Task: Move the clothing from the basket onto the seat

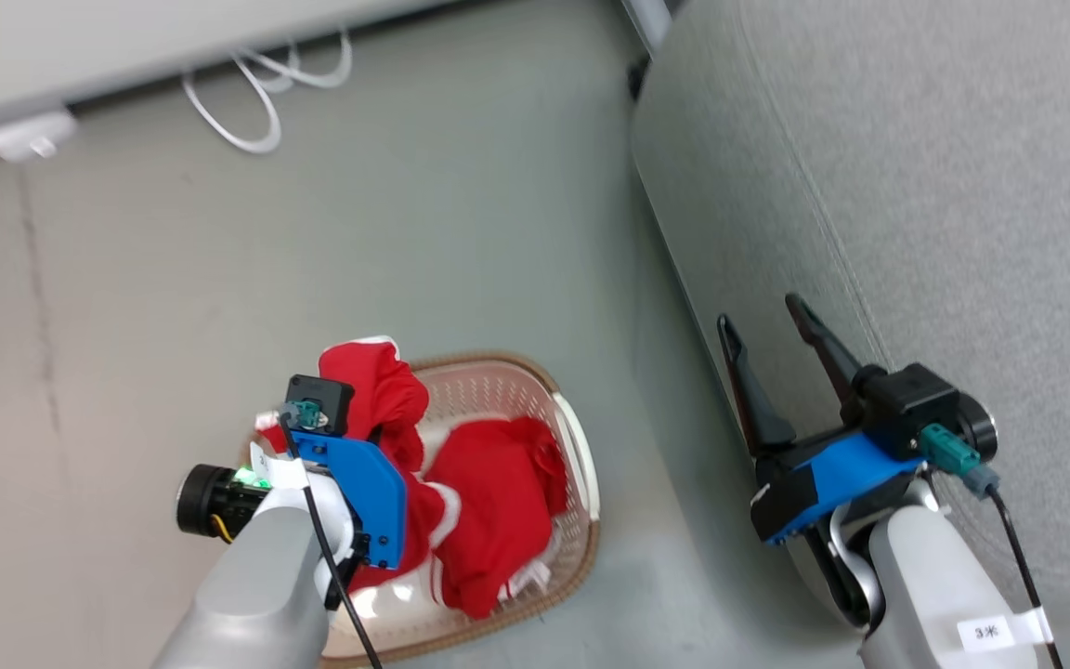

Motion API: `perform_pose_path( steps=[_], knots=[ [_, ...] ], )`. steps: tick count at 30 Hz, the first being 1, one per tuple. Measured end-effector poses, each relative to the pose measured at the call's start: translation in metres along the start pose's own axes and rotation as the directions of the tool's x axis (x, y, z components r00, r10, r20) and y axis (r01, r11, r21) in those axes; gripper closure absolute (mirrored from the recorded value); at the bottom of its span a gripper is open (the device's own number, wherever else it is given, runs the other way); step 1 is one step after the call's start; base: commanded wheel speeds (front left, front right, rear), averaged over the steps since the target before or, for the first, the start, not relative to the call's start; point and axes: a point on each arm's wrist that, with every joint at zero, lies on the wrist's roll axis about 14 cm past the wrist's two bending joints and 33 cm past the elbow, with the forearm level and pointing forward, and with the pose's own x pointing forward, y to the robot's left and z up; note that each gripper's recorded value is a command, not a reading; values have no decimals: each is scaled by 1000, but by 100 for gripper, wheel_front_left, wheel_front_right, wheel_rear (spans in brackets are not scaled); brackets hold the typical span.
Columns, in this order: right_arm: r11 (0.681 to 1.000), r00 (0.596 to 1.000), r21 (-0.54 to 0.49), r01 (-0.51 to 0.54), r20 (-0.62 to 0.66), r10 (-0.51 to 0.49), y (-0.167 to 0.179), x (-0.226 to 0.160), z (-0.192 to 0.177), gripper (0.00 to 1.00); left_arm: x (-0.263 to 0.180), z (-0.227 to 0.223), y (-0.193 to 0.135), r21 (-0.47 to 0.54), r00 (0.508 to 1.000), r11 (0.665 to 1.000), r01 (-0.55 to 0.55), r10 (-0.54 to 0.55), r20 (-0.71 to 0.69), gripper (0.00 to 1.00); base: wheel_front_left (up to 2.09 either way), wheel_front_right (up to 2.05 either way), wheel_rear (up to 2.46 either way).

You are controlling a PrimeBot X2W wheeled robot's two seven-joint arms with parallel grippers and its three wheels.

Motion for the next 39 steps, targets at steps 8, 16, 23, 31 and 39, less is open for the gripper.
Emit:
perform_pose_path(
  steps=[8, 16, 23, 31, 39],
  knots=[
    [998, 996, 6, -66, 67, 65, 29, -21, 34, 0, -57, 61, -8, 49, 976, 998, -30, 18, 217, 100, 0, 0, 0],
    [991, 986, -5, -134, 99, 134, 57, -35, 53, 0, -110, 121, -49, 96, 898, 994, 44, -82, 433, 100, 0, 0, 0],
    [980, 972, -19, -196, 126, 197, 80, -50, 67, 0, -161, 176, -88, 208, 793, 975, 74, -185, 580, 100, 0, 0, 0],
    [976, 966, -34, -214, 141, 217, 88, -59, 76, 0, -192, 208, -120, 287, 714, 954, 89, -262, 650, 100, 0, 0, 0],
    [976, 967, -34, -216, 130, 218, 89, -64, 73, 0, -186, 204, -125, 292, 722, 952, 98, -269, 637, 100, 0, 0, 0]
  ],
)
